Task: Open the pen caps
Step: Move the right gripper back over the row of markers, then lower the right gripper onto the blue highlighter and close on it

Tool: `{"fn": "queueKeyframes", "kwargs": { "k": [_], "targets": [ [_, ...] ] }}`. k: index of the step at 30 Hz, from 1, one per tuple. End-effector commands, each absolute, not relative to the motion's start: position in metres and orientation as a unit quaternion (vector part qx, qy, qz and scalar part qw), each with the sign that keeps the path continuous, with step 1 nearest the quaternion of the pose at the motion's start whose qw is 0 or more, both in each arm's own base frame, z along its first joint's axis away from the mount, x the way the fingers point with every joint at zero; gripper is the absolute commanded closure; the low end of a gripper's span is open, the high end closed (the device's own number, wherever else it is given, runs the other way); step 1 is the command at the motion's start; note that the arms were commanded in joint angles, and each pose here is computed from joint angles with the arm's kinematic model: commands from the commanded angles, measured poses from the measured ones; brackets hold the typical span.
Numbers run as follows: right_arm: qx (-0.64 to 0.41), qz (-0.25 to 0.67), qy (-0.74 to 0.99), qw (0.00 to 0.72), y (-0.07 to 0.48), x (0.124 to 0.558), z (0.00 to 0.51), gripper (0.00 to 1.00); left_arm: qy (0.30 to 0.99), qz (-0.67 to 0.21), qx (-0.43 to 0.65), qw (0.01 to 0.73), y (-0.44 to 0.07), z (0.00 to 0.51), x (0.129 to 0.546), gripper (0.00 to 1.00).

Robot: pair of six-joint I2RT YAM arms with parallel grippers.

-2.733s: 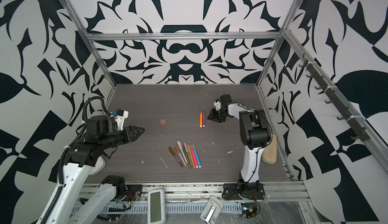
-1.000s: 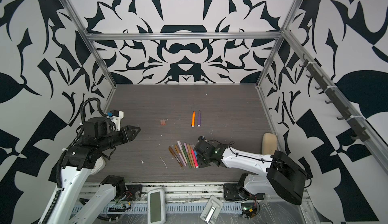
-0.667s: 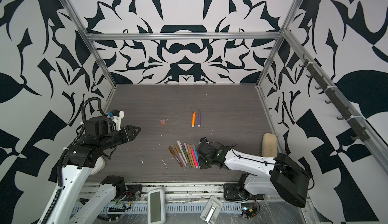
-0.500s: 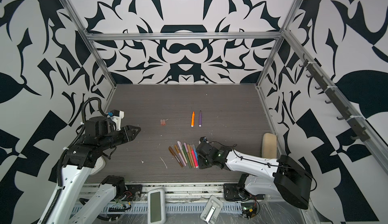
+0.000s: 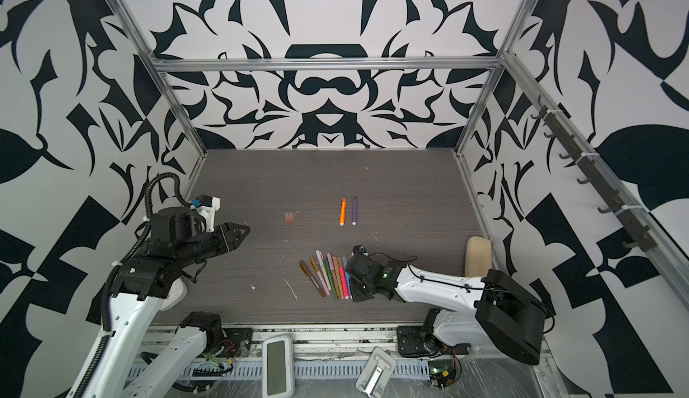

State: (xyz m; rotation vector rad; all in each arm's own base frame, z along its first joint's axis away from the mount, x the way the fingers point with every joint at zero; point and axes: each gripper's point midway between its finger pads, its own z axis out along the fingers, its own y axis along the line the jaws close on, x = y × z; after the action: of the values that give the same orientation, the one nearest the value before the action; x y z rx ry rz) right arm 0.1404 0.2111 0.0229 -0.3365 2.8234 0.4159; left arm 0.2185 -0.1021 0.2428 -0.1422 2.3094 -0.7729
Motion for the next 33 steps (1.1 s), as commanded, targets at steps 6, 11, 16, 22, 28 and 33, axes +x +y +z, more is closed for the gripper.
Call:
{"fn": "queueKeyframes", "kwargs": {
  "k": [6, 11, 16, 22, 28, 33],
  "targets": [
    [-0.129, 0.174, 0.964, 0.157, 0.23, 0.145, 0.036, 0.68, 0.895, -0.293, -0.063, 0.33, -0.1, 0.235, 0.215, 0.59],
    [-0.133, 0.175, 0.964, 0.152, 0.235, 0.144, 0.032, 0.68, 0.895, -0.293, -0.063, 0.33, -0.1, 0.235, 0.215, 0.59],
    [-0.134, 0.168, 0.966, 0.147, 0.237, 0.144, 0.027, 0.68, 0.896, -0.293, -0.063, 0.328, -0.1, 0.234, 0.216, 0.59],
    [-0.142, 0.178, 0.961, 0.159, 0.247, 0.143, 0.035, 0.67, 0.896, -0.293, -0.062, 0.329, -0.1, 0.234, 0.215, 0.59],
    [-0.151, 0.187, 0.956, 0.168, 0.256, 0.143, 0.042, 0.65, 0.895, -0.295, -0.061, 0.329, -0.101, 0.235, 0.216, 0.59],
    [-0.153, 0.187, 0.956, 0.167, 0.262, 0.141, 0.038, 0.64, 0.895, -0.295, -0.061, 0.329, -0.101, 0.235, 0.215, 0.59]
  ]
}}
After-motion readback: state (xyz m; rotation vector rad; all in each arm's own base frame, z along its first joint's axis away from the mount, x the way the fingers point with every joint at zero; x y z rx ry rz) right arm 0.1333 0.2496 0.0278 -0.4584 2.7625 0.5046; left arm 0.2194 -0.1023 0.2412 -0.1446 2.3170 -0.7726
